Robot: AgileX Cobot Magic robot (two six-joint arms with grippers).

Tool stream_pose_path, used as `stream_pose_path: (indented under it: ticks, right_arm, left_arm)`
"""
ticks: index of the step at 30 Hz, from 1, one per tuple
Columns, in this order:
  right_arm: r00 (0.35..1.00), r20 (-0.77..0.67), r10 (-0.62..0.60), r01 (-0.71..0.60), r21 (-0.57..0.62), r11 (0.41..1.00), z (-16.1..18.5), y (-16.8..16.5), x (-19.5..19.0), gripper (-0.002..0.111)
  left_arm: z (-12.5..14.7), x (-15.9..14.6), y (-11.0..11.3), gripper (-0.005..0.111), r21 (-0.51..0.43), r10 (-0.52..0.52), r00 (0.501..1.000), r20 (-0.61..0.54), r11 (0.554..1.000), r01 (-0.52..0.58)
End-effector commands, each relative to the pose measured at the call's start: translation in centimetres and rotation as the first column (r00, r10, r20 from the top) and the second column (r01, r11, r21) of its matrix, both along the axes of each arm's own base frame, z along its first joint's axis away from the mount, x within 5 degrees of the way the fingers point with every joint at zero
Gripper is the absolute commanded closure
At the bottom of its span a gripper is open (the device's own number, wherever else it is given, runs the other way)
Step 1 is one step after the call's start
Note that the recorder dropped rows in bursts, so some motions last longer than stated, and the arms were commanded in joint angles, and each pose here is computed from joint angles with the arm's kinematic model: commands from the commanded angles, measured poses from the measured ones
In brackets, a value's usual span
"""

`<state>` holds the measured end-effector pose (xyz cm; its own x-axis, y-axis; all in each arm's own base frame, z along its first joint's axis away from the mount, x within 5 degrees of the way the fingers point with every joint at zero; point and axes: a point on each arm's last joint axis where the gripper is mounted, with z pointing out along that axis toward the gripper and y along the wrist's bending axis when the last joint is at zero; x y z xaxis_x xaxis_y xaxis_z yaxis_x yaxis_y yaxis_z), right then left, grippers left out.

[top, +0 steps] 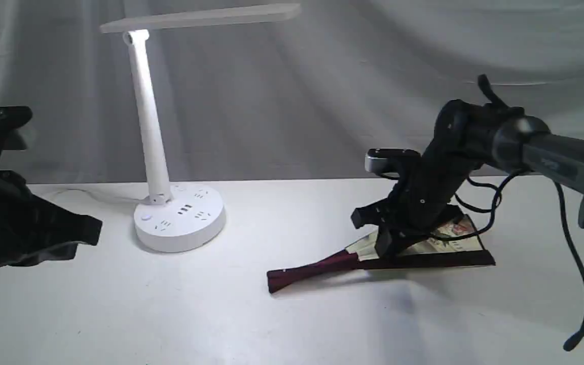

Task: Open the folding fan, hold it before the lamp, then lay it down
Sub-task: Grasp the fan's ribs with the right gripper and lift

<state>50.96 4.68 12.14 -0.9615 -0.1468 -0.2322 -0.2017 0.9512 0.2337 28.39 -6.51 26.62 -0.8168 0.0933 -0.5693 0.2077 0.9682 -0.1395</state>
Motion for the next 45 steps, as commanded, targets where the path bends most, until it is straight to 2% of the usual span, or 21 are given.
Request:
stream_pose_path:
  ticks: [1, 12, 18, 21, 24, 28, 32, 37, 41, 45]
  right_arm:
    - [0.989, -0.088, 0.121, -0.126, -0.047, 0.991, -0.5, 1.8, -1.3, 0.094]
    - [0.935, -0.131, 0.331, -0.348, -0.148, 0.926, 0.9, 3.9, -3.1, 0.095]
    - [0.92, -0.141, 0.366, -0.392, -0.294, 0.872, 1.8, 2.9, -3.1, 0.098]
    - [0.927, -0.124, 0.353, -0.373, -0.396, 0.839, 2.4, 2.1, -2.7, 0.099]
    - [0.955, -0.093, 0.281, -0.29, -0.481, 0.828, 2.8, 1.3, -2.3, 0.099]
    - [0.979, -0.046, 0.199, -0.197, -0.457, 0.867, 4.0, 1.4, -2.4, 0.099]
    - [0.993, 0.012, 0.116, -0.104, -0.342, 0.934, 6.2, 2.4, -2.8, 0.097]
    - [1.0, 0.009, -0.019, 0.02, -0.187, 0.982, 7.9, 3.5, -3.4, 0.084]
    - [0.983, -0.003, -0.181, 0.179, -0.154, 0.972, 7.7, 3.5, -3.3, 0.074]
    - [0.953, -0.012, -0.303, 0.298, -0.147, 0.943, 6.4, 3.4, -2.9, 0.07]
  left_arm:
    - [0.2, 0.1, -0.2, 0.107, 0.004, -0.015, 1.0, 0.01, 1.0, 0.015]
    - [0.1, -0.1, -0.2, 0.107, 0.018, -0.039, 0.999, -0.013, 0.999, 0.039]
    - [0.1, -0.2, -0.2, 0.107, 0.021, -0.044, 0.999, -0.017, 0.999, 0.044]
    - [0.0, -0.2, -0.2, 0.107, 0.029, -0.057, 0.998, -0.02, 0.998, 0.057]
    - [0.0, -0.3, -0.2, 0.107, 0.031, -0.06, 0.998, -0.023, 0.998, 0.061]
    - [0.0, -0.3, -0.2, 0.107, 0.031, -0.06, 0.998, -0.023, 0.998, 0.061]
    - [0.0, -0.3, -0.2, 0.107, 0.032, -0.062, 0.998, -0.022, 0.998, 0.063]
    - [0.0, -0.3, -0.2, 0.107, 0.033, -0.064, 0.998, -0.022, 0.997, 0.065]
    - [0.0, -0.4, -0.2, 0.107, 0.034, -0.067, 0.997, -0.034, 0.997, 0.068]
    - [-0.1, -0.5, -0.2, 0.107, 0.035, -0.072, 0.996, -0.058, 0.997, 0.074]
